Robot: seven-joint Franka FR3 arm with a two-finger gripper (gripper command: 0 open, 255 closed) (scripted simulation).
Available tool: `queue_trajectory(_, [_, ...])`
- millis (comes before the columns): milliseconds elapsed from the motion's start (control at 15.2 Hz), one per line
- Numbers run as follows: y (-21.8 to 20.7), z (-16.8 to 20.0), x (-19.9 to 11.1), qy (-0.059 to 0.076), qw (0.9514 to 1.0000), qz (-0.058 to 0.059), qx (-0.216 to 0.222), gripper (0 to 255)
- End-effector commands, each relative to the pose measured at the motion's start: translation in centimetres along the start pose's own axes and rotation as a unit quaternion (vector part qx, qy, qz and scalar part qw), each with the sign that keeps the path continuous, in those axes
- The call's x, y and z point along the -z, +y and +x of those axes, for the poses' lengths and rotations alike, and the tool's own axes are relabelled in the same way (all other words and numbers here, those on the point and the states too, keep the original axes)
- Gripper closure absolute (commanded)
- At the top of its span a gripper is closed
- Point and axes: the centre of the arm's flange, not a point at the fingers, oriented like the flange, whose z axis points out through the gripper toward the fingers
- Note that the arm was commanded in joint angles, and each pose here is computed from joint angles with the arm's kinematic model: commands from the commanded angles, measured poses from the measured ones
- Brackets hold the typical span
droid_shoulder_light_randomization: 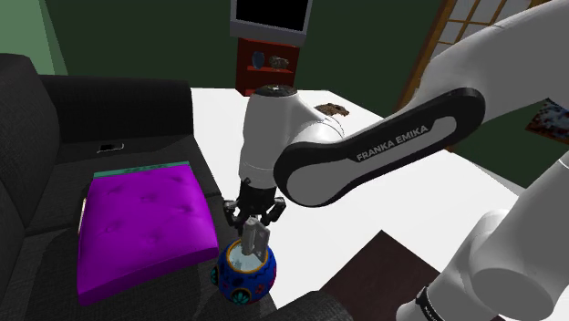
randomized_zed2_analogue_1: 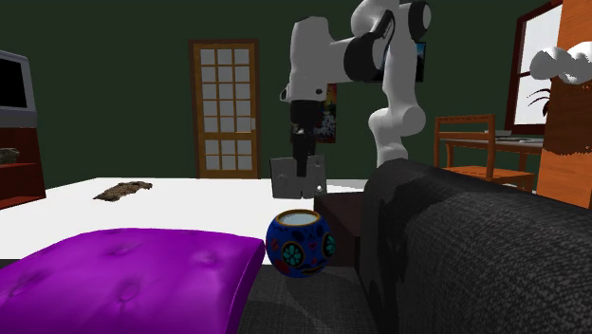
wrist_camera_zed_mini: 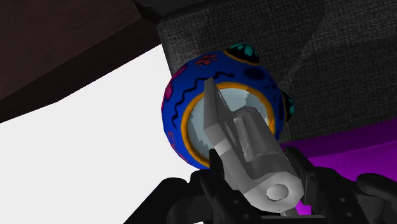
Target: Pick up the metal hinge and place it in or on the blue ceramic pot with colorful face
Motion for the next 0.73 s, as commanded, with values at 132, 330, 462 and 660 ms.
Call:
queue_trajectory(132, [-0.1,-0.2,-2.1,0.0,1.0,0.0,0.0,255])
queue_trajectory(330, [0.0,-0.2,-3.7,0.0,1.0,0.0,0.0,255])
queue_trajectory(462, [0.0,-0.2,-3.7,0.0,1.0,0.0,0.0,255])
queue_trajectory(660, [0.0,-0.2,-3.7,0.0,1.0,0.0,0.0,255])
